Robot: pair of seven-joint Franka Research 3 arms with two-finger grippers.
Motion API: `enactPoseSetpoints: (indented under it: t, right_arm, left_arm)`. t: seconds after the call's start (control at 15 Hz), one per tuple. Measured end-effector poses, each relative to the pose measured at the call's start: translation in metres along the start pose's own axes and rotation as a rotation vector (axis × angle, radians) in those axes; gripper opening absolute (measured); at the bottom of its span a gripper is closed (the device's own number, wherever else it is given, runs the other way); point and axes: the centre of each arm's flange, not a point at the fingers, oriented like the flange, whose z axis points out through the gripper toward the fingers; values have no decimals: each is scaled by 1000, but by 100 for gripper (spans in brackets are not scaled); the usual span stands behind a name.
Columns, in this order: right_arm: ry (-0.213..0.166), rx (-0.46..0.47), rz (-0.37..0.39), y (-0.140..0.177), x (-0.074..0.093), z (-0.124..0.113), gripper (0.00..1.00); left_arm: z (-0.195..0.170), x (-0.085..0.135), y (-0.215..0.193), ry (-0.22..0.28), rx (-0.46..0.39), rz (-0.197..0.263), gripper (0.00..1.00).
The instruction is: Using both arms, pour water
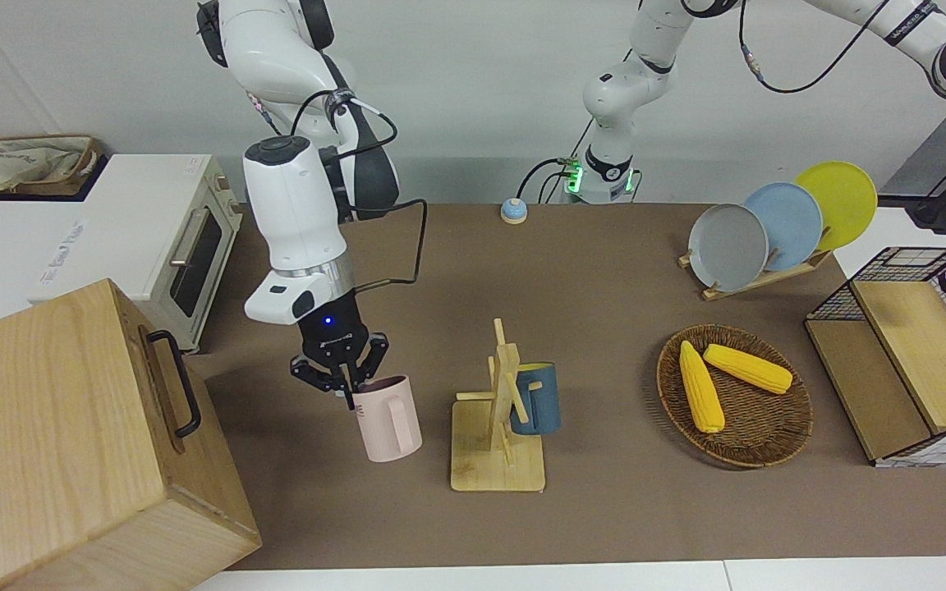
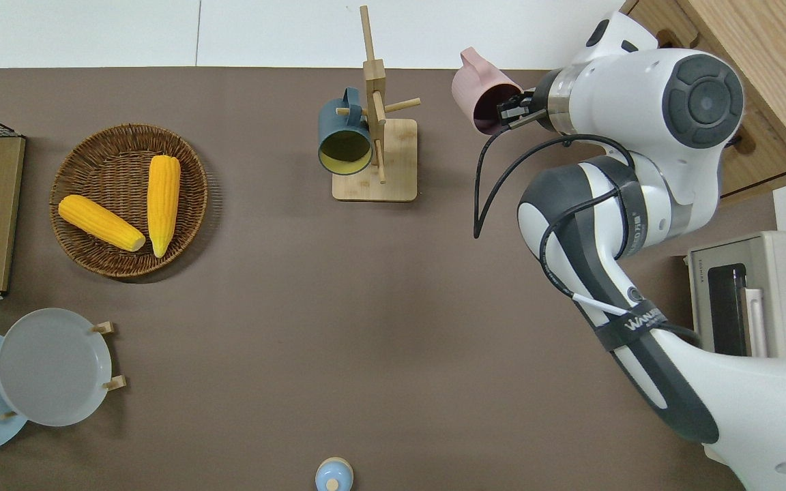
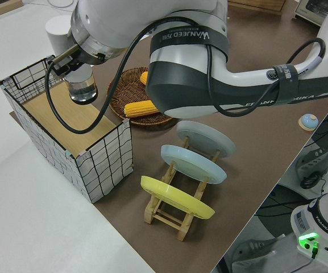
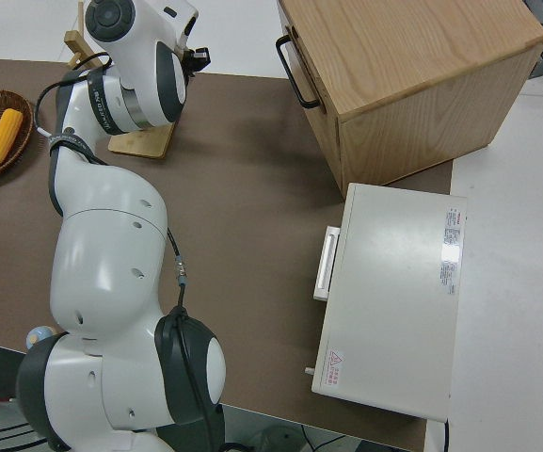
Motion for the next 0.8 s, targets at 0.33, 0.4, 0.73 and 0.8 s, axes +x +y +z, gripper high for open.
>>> enactPoseSetpoints:
  t: [0.33,0.4,0.73,0.8]
  right_arm:
    - [-309,6,-2,4,-35,-3,5]
    - [-370,9,-5,1,-42,-4,5]
    - [-572,4,71,-40,-76,10,5]
    - [-586,10,105,-58,-79,14,5]
  left_arm:
    - [-13,15,42,-43,-21,16,63]
    - [-15,17,51,-56,-23,16,63]
    - [-19,17,122,-135,2,9,63]
    - [-20,14,137,-148,5,5,63]
